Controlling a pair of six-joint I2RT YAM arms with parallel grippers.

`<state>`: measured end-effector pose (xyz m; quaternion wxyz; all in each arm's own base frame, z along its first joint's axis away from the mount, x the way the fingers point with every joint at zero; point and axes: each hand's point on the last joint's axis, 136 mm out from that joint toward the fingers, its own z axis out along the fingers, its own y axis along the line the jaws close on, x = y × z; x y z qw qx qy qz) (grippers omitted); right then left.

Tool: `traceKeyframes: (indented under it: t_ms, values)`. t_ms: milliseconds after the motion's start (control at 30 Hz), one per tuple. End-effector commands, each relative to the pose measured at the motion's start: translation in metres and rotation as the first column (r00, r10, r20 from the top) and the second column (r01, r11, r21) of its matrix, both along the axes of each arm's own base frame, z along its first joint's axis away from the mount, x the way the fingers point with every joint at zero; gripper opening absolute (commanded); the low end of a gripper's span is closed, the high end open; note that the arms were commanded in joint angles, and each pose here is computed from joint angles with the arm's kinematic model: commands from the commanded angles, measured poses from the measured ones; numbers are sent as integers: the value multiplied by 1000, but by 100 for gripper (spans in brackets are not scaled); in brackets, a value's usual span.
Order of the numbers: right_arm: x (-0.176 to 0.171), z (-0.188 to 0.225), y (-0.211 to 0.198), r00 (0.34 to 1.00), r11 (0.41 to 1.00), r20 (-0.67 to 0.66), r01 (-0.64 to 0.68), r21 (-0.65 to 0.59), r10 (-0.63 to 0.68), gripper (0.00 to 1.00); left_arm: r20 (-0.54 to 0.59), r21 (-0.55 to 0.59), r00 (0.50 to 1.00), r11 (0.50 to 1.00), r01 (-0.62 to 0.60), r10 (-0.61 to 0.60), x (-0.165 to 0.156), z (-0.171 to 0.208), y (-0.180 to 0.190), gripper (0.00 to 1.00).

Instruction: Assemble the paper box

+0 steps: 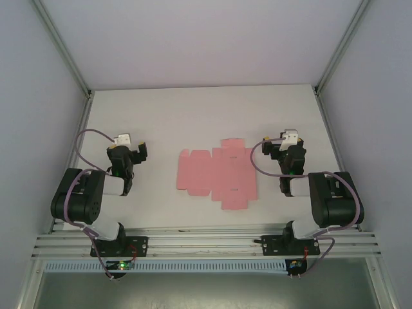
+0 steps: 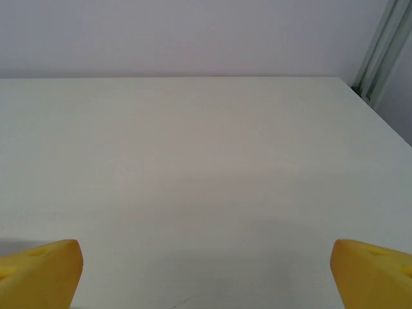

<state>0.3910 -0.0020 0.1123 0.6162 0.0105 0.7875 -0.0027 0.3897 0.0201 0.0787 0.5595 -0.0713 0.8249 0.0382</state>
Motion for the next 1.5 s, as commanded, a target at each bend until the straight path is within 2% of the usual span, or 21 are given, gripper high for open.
traceKeyframes:
  t_ms: [0,900,1133,1200,1300,1400,1467]
  values:
    - [0,2,2,1000,1000,8,-4,-13,4,98,32,21,999,1000,-10,9,5,11,4,100]
    - [0,2,1,1000,1000,7,-11,3,11,98,22,18,999,1000,23,-23,6,10,-1,100]
    - [-3,17,-11,997,997,5,82,-12,-82,98,3,17,1000,1000,-13,13,6,17,4,100]
    - [-4,24,-12,994,995,-55,97,-19,-98,98,0,42,998,997,-58,58,9,25,10,100]
    - [-9,39,-5,984,994,-137,108,-20,-110,98,-47,23,991,992,-122,123,6,58,18,100]
    - [-17,61,14,991,998,-111,70,3,-69,98,-15,-98,997,992,-81,80,-9,92,5,100]
    - [-24,70,19,986,994,-145,88,63,-78,98,-25,-183,997,980,-78,74,-22,105,-2,100]
